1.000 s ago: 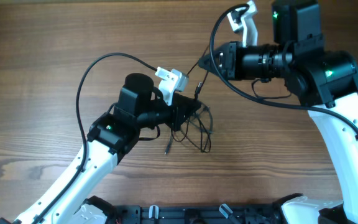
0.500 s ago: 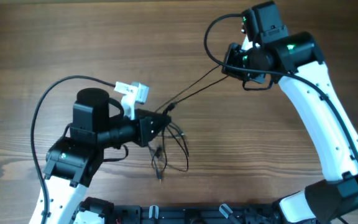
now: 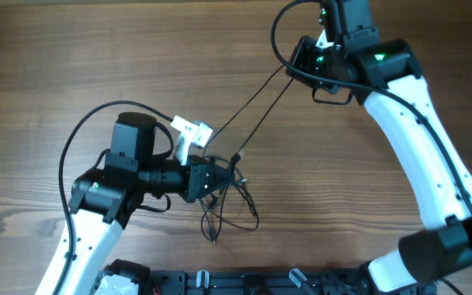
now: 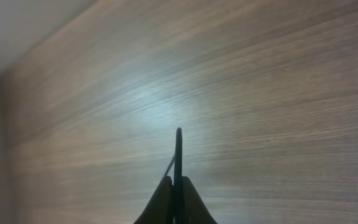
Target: Untangle cables
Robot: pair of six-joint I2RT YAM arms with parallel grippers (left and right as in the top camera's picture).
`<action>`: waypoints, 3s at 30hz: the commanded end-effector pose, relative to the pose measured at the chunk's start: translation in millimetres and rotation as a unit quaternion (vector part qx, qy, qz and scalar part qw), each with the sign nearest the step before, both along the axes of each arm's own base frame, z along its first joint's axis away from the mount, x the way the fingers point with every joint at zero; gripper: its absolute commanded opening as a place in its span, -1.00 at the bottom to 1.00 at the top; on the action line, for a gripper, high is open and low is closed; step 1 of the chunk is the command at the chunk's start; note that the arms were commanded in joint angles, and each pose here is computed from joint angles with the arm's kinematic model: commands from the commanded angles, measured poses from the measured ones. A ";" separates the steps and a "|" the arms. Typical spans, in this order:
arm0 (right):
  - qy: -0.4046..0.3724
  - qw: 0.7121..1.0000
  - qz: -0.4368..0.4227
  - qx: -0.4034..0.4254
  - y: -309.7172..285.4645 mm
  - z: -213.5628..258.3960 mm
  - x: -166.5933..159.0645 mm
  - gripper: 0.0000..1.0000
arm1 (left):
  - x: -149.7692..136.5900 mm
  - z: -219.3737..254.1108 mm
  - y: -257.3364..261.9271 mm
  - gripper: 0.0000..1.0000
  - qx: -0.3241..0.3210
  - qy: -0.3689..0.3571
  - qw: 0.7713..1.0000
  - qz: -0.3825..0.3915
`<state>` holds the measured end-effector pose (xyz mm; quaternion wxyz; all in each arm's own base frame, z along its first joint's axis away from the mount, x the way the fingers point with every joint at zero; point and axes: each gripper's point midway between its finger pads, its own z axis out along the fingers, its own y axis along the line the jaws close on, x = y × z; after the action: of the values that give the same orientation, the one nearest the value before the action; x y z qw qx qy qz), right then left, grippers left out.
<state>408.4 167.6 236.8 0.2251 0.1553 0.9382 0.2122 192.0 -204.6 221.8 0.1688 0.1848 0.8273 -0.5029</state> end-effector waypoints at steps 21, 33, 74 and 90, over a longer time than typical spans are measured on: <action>-0.156 0.902 0.392 0.092 63.6 89.1 -89.5 0.90 | 76.9 87.4 32.1 -0.92 -0.105 -0.061 0.976 0.180; -0.156 0.836 0.525 0.023 115.0 41.7 -122.5 0.32 | 78.7 94.3 48.9 -0.92 -0.155 0.047 0.963 0.216; -0.147 0.989 -0.030 0.004 -176.7 120.3 -77.9 -0.91 | 106.3 102.2 177.9 -0.92 -0.171 -0.017 0.913 0.371; -0.053 0.993 0.106 0.017 -101.6 73.9 -82.9 0.57 | 82.8 67.9 77.8 -0.35 -0.097 -0.014 0.969 0.225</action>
<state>323.1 66.6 315.7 0.2541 0.0566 0.9276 0.2677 266.5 -131.6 294.8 0.2645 -0.0304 0.7750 -0.5732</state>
